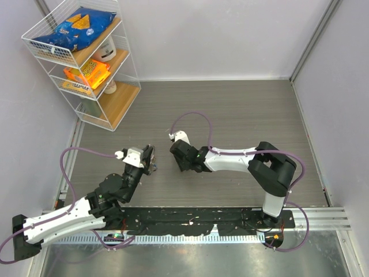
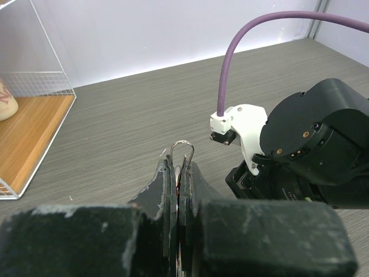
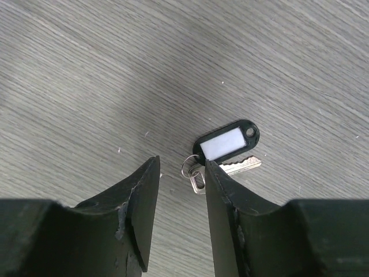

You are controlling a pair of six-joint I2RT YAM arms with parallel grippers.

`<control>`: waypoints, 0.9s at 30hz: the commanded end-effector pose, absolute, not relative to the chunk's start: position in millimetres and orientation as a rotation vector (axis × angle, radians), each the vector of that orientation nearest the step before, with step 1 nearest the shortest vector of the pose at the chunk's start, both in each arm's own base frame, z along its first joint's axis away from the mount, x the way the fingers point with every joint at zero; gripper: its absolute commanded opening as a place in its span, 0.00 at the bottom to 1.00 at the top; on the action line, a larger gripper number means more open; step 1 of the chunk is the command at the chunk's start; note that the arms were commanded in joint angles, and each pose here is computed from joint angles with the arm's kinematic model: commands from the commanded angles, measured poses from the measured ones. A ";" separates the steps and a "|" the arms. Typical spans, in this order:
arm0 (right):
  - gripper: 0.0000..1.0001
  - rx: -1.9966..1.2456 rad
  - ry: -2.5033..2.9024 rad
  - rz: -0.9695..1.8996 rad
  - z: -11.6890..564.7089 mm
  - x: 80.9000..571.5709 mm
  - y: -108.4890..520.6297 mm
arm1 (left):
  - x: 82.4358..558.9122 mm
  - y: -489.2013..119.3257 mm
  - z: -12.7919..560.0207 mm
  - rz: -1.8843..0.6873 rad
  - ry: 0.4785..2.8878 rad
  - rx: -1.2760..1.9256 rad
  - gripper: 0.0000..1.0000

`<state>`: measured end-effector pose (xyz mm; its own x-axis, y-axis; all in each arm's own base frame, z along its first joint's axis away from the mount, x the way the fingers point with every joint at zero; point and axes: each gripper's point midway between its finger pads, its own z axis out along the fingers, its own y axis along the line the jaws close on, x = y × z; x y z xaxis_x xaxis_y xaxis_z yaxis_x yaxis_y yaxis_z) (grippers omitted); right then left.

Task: Put the keys on the keyring

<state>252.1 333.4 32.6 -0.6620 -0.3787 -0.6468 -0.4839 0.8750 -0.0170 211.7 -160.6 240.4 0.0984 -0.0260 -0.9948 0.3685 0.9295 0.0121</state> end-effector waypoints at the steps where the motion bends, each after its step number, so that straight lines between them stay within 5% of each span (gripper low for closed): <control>1: 0.42 -0.606 2.340 0.164 34.7 260.6 336.3 | 213.2 -158.0 260.5 -0.324 1.415 0.223 0.00; 27: 0.06 -0.580 2.321 0.167 49.0 255.9 324.2 | 213.8 -158.5 259.2 -0.320 1.417 0.228 0.00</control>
<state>256.9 327.0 27.6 -0.6509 -0.3914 -0.6505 -0.4683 0.8814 -0.0617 212.5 -160.7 238.4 0.0941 -0.0179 -0.9954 0.3633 0.9315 0.0176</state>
